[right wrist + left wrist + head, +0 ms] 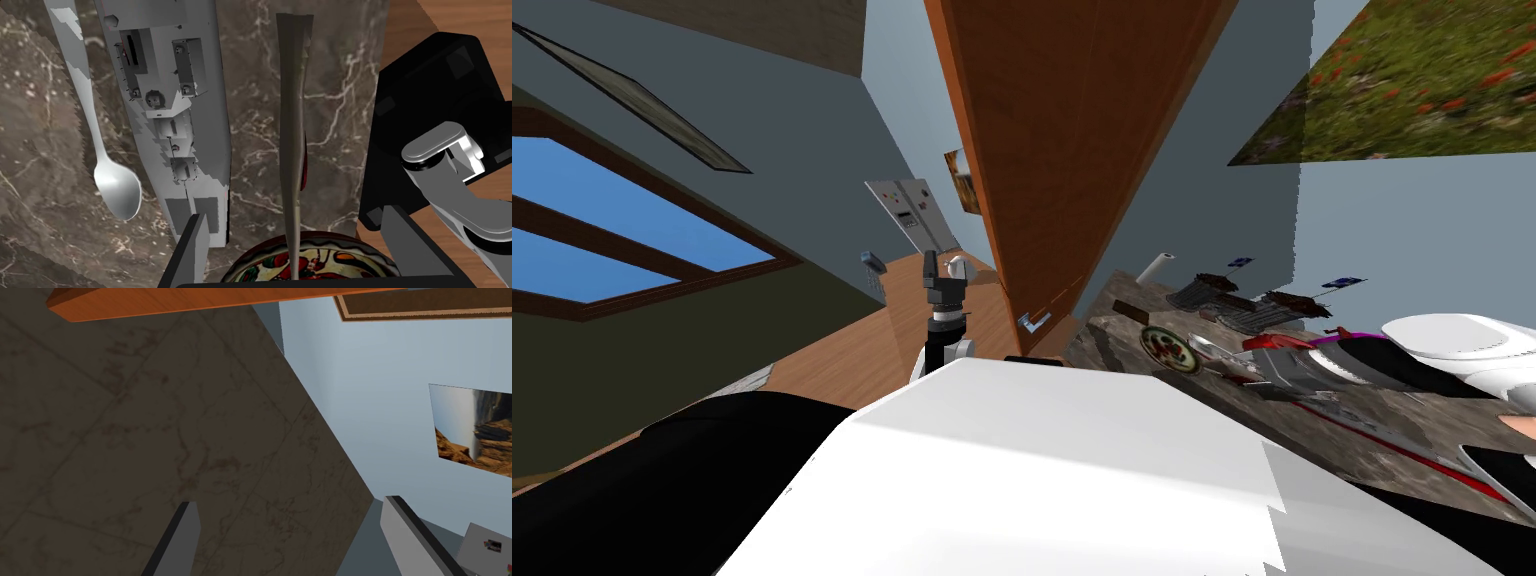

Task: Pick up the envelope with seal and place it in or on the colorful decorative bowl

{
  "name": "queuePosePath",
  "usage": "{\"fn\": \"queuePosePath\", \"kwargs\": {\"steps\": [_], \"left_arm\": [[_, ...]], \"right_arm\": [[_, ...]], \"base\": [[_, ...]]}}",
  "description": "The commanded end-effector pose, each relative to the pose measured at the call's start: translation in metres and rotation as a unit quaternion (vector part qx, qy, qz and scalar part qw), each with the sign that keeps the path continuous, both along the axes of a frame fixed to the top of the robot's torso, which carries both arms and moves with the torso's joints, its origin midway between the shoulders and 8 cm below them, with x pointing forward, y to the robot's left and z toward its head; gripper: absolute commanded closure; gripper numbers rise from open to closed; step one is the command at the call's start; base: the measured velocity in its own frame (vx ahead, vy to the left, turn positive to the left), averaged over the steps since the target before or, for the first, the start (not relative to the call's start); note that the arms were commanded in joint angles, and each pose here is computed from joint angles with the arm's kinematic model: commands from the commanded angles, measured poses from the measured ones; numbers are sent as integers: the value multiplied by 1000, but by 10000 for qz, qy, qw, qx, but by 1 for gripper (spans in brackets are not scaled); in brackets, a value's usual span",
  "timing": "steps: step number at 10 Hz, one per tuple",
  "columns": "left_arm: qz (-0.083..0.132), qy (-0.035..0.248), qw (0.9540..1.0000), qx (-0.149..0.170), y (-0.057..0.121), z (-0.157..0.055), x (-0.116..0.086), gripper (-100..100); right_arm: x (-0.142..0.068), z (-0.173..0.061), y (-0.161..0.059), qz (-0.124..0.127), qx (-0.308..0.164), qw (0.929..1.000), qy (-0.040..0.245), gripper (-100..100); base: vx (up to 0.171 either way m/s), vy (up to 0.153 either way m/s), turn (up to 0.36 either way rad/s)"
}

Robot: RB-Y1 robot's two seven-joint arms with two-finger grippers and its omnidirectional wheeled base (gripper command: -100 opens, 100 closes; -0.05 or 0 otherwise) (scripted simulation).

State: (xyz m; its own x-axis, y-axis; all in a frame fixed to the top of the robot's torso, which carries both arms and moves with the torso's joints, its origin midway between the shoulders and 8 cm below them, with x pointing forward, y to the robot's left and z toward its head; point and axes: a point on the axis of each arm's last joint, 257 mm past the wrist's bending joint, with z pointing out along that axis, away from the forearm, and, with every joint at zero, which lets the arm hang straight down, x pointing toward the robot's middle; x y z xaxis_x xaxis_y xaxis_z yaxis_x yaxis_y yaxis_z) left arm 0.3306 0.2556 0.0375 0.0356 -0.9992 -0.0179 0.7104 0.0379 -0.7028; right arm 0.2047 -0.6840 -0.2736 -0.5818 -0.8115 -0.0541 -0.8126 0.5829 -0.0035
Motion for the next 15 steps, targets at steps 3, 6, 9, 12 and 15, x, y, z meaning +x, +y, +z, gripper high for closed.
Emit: {"fn": "queuePosePath", "kwargs": {"steps": [3,6,9,12,15], "left_arm": [[0,0,10000,0,0,0,0,0],[-1,-1,10000,1,0,0,0,0],[-1,-1,10000,1,0,0,0,0],[-1,-1,10000,0,0,0,0,0],[1,1,10000,1,0,0,0,0]], "right_arm": [[-8,-1,-1,10,0,10000,81,0],[-19,-5,-5,-498,-28,9987,66,-100],[-30,-9,-9,-905,-51,9959,50,-100],[-41,-12,-11,-1328,-66,9911,36,-100],[-38,-11,-11,-1686,-52,9856,-102,-100]], "base": [[4,-2,7],[-158,-132,356],[-171,-122,361],[-118,-55,257],[-119,-63,171]]}}
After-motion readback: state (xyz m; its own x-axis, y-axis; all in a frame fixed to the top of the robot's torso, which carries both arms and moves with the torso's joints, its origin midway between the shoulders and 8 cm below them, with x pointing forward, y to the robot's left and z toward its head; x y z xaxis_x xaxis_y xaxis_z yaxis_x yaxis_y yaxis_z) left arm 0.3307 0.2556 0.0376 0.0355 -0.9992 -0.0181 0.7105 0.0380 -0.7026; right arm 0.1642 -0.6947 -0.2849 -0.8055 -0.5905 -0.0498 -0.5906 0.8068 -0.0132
